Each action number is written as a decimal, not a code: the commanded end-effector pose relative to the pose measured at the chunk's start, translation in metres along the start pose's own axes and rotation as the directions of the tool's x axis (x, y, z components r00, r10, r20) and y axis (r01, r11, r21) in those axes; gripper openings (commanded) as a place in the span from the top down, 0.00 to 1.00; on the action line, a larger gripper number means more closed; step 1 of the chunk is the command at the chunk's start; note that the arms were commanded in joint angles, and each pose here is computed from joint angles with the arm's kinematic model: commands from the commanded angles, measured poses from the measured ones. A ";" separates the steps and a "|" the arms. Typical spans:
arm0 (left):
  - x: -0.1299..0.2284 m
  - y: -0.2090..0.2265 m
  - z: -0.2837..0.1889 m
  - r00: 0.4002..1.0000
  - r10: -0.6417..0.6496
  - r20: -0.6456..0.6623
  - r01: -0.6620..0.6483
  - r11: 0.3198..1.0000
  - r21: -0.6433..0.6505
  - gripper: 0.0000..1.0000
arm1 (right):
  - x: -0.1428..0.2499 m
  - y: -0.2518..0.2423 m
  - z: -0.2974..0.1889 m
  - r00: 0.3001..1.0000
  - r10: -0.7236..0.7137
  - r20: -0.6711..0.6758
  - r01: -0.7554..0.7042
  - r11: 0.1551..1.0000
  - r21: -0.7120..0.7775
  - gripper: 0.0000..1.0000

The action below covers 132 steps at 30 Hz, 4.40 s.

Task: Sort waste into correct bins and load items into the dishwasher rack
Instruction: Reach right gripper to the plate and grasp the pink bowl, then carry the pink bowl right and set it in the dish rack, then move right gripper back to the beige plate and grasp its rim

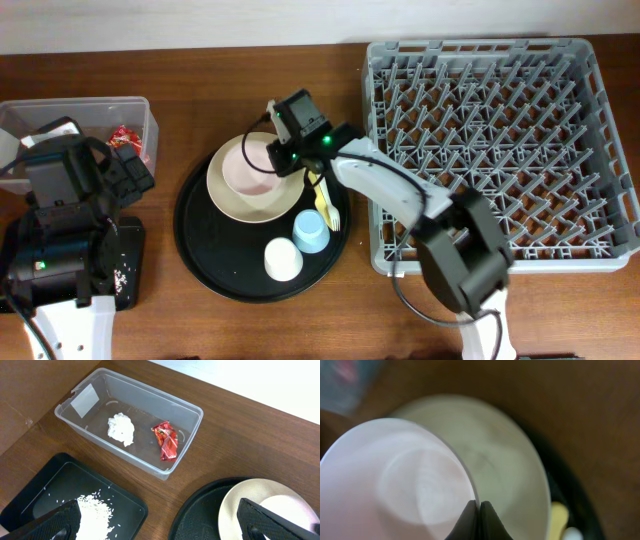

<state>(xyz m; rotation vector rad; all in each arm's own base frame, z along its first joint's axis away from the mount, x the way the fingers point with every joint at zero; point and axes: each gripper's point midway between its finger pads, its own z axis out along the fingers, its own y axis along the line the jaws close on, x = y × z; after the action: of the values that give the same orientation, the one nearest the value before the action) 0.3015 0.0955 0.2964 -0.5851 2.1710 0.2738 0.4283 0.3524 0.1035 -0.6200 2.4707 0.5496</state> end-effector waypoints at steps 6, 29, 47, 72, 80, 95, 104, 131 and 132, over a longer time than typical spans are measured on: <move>-0.003 0.004 -0.002 1.000 -0.009 0.012 0.009 1.000 -0.013 0.01 | -0.086 0.015 -0.209 0.936 -0.094 0.340 0.089 0.996 0.031 0.96; -0.001 0.004 -0.002 1.000 -0.006 0.004 0.006 1.000 -0.014 0.01 | 0.088 -0.431 -0.513 0.865 0.212 0.454 -0.369 -0.342 0.864 0.96; -0.001 0.004 -0.002 1.000 -0.007 0.004 0.007 1.000 -0.015 0.01 | 0.091 -0.497 -0.314 0.955 0.295 0.032 0.007 -0.131 0.991 0.96; -0.001 0.004 -0.002 1.000 -0.006 0.005 0.006 1.000 -0.014 0.01 | 0.080 -0.479 -0.246 0.895 0.138 -0.425 0.414 0.102 0.905 0.96; -0.001 0.004 -0.002 1.000 -0.006 0.004 0.006 1.000 -0.014 0.01 | 0.092 -0.467 -0.226 0.900 0.142 -0.412 0.394 0.135 0.909 0.96; -0.001 0.004 -0.002 1.000 -0.006 0.004 0.006 1.000 -0.014 0.01 | 0.073 -0.415 -0.208 0.967 0.133 -0.219 0.192 0.192 0.962 0.03; -0.001 0.004 -0.002 1.000 -0.006 0.004 0.006 1.000 -0.014 0.01 | 0.010 -0.319 -0.288 0.990 0.005 0.143 -0.125 0.520 0.845 0.00; -0.001 0.004 -0.002 1.000 -0.006 0.005 0.006 1.000 -0.014 0.01 | 0.052 -0.050 0.025 0.995 0.065 -0.070 -0.070 0.995 -0.071 0.28; -0.001 0.004 -0.002 1.000 -0.007 0.004 0.007 1.000 -0.015 0.01 | 0.054 -0.052 0.028 0.995 0.065 -0.074 -0.070 0.996 -0.064 0.29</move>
<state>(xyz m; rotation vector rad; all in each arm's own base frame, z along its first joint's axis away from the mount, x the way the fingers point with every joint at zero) 0.3004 0.0953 0.2952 -0.5855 2.1778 0.2751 0.4244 0.3083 0.0486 -0.6032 2.5429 0.6793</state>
